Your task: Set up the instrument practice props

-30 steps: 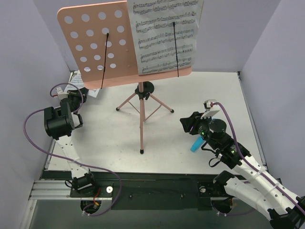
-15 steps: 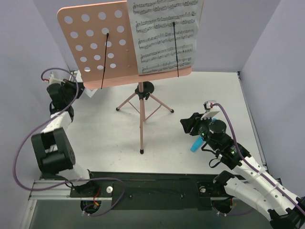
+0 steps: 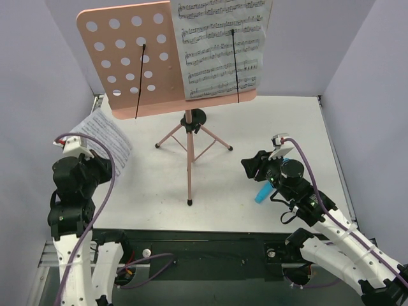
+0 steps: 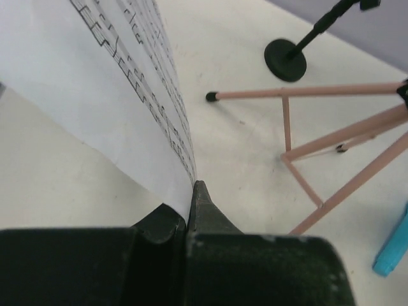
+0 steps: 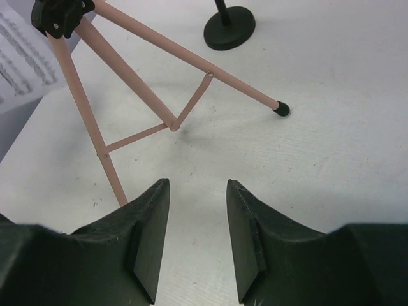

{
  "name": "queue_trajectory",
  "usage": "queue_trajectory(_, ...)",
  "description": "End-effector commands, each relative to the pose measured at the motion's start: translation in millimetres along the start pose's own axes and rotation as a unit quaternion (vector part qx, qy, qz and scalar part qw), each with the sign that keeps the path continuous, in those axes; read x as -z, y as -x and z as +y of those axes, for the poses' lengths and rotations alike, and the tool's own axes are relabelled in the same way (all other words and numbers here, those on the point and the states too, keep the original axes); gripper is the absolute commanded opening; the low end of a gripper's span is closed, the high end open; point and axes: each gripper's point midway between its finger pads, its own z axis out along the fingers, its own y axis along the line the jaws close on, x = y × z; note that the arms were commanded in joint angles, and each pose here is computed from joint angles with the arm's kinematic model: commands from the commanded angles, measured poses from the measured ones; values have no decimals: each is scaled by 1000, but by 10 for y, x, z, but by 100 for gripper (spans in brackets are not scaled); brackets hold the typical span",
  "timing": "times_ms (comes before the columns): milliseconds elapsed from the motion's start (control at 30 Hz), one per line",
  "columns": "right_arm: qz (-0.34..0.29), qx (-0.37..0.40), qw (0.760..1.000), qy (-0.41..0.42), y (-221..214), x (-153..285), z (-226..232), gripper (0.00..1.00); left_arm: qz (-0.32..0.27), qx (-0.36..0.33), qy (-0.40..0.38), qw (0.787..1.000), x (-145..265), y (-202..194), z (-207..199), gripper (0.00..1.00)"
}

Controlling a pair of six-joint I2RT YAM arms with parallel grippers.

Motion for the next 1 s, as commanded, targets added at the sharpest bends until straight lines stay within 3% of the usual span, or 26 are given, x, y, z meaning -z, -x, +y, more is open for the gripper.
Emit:
queue_trajectory(0,-31,14,999,27,299,90,160,37,92,-79,25,992,574,-398,74,0)
queue_trajectory(67,-31,25,999,30,320,112,164,37,93,-102,-55,989,672,-460,-165,0)
queue_trajectory(167,-33,48,998,33,363,157,166,37,89,-113,-256,956,830,-518,-829,0)
queue_trajectory(233,-36,59,997,38,429,208,193,37,98,-94,-322,937,914,-482,-1074,0)
queue_trajectory(467,-12,92,991,95,290,340,325,39,126,-186,-392,892,1528,-190,-1383,0)
queue_trajectory(667,-2,122,969,214,205,528,686,40,188,-197,-533,801,2072,-342,-1660,0)
queue_trajectory(833,2,141,956,259,212,672,818,41,252,-203,-570,756,2161,-570,-1701,0)
queue_trajectory(867,-1,146,953,264,226,701,836,42,259,-218,-553,761,2106,-617,-1651,0)
queue_trajectory(967,3,155,952,264,210,720,820,42,291,-294,-534,737,2044,-759,-1603,0)
